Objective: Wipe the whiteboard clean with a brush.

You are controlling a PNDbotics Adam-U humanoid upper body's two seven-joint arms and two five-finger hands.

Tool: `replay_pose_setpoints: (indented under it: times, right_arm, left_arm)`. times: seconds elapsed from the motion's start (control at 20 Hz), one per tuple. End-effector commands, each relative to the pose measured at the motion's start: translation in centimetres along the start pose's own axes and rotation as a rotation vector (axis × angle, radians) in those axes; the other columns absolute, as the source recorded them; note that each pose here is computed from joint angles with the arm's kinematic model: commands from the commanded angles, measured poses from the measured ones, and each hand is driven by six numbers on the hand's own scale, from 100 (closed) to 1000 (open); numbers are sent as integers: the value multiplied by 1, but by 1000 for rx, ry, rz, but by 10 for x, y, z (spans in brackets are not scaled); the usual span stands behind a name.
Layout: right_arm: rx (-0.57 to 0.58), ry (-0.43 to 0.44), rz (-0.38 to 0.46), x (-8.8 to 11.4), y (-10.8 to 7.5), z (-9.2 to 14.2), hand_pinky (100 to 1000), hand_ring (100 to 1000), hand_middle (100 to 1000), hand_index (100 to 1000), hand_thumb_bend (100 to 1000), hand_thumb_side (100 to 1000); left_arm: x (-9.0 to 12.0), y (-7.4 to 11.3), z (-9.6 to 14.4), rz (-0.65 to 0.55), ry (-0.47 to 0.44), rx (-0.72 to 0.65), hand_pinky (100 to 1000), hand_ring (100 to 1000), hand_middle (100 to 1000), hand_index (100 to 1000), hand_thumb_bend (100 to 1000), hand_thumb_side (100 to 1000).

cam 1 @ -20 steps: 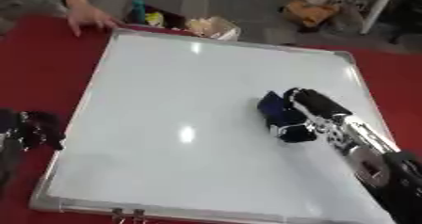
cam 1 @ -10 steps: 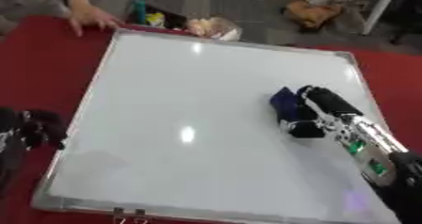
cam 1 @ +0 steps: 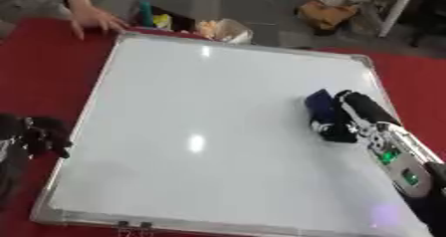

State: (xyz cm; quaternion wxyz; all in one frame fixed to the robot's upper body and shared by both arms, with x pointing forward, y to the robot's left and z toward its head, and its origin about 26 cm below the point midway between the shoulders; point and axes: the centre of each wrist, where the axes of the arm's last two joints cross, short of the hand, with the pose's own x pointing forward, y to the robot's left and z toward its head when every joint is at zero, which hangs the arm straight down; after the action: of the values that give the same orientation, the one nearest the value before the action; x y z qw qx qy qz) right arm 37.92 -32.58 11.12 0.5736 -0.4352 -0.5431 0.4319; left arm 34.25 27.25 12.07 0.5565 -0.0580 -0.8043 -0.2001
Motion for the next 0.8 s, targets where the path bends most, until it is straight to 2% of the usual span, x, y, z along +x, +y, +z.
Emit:
replay_pose_setpoints:
  times: [0.05,0.5,0.8]
  right_arm:
    - [24,68,-5,-20,4,2,642,594,545,436,100,467]
    - [17,133,-37,-33,8,6,640,593,545,436,100,464]
    - [17,138,-43,-33,9,7,640,593,545,435,100,462]
  left_arm:
    - [8,5,-1,-25,-23,-3,485,540,566,654,716,916]
    - [7,5,0,-23,-19,0,485,539,566,654,714,917]
    - [7,5,0,-24,-17,-1,485,539,567,654,714,919]
